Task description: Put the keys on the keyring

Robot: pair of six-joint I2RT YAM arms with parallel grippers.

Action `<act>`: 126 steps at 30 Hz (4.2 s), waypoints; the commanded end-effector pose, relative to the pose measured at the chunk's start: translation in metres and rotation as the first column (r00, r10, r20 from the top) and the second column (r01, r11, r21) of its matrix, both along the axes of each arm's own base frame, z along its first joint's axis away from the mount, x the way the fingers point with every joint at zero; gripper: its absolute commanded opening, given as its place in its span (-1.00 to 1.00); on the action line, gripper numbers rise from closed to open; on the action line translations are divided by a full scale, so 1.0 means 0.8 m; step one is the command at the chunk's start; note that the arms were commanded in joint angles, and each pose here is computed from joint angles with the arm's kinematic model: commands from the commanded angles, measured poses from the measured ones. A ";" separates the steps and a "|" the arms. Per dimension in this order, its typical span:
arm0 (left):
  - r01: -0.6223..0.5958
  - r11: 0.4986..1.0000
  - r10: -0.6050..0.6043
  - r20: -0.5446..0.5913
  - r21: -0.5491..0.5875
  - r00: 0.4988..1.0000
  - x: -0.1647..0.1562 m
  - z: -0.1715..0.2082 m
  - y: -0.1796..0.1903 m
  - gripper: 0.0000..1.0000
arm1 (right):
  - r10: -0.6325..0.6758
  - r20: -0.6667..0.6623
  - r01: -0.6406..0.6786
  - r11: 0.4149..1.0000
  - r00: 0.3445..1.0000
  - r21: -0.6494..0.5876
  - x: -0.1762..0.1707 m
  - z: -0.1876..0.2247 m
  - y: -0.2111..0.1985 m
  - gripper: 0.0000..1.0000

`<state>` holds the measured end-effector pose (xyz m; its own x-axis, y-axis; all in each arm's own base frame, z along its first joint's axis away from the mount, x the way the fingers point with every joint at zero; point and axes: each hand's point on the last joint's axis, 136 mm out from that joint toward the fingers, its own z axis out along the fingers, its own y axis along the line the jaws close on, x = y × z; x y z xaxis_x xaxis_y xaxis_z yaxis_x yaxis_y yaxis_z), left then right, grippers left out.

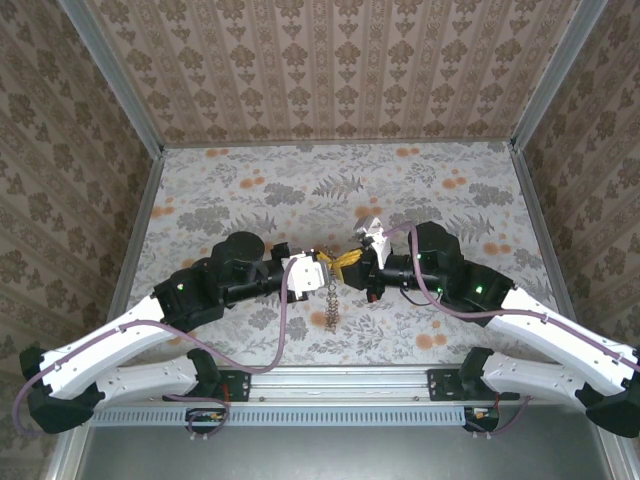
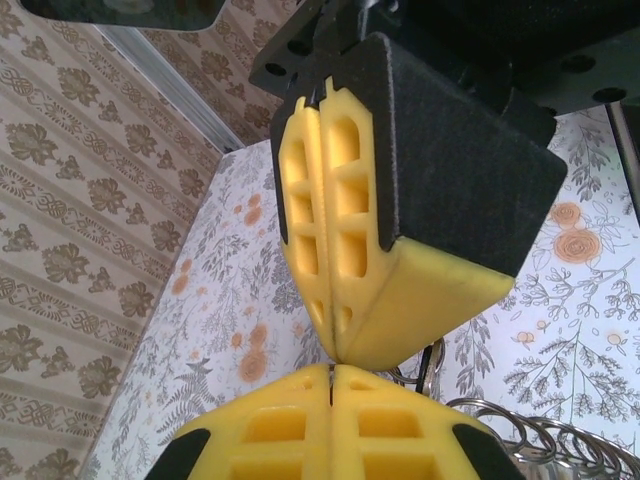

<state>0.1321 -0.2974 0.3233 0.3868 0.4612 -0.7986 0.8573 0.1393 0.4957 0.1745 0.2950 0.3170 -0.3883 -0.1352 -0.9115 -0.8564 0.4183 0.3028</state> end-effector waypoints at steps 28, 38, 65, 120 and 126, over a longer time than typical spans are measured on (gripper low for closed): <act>0.000 0.993 -0.005 -0.036 -0.118 0.999 0.005 0.027 -0.001 -1.00 | 0.067 0.116 -0.071 0.997 0.991 0.031 0.020 0.025 -0.007 -1.00; -0.045 0.988 0.026 -0.135 -0.146 0.991 0.029 0.008 0.003 -1.00 | 0.072 0.099 -0.077 0.996 0.993 0.042 0.046 0.016 -0.004 -1.00; -0.100 0.993 0.064 -0.412 -0.067 0.909 0.039 -0.035 0.029 -0.23 | 0.010 0.052 -0.008 0.999 0.999 -0.039 0.066 -0.015 -0.023 -1.00; -0.973 -0.043 0.881 -0.468 -0.227 0.070 0.246 -0.216 0.417 1.00 | -0.877 0.331 0.938 0.317 0.347 -0.144 0.268 -0.256 -0.369 1.00; -0.969 0.058 0.899 -0.411 -0.238 0.155 0.278 -0.241 0.406 0.99 | -0.896 0.276 0.934 0.305 0.348 -0.186 0.278 -0.274 -0.380 1.00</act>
<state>0.3364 0.0352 0.1023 -0.3771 -0.0391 -0.9253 -0.1648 0.9860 0.0255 0.3855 -0.0073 0.0864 -0.3672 -0.0294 -0.9297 0.1178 0.9900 -0.0778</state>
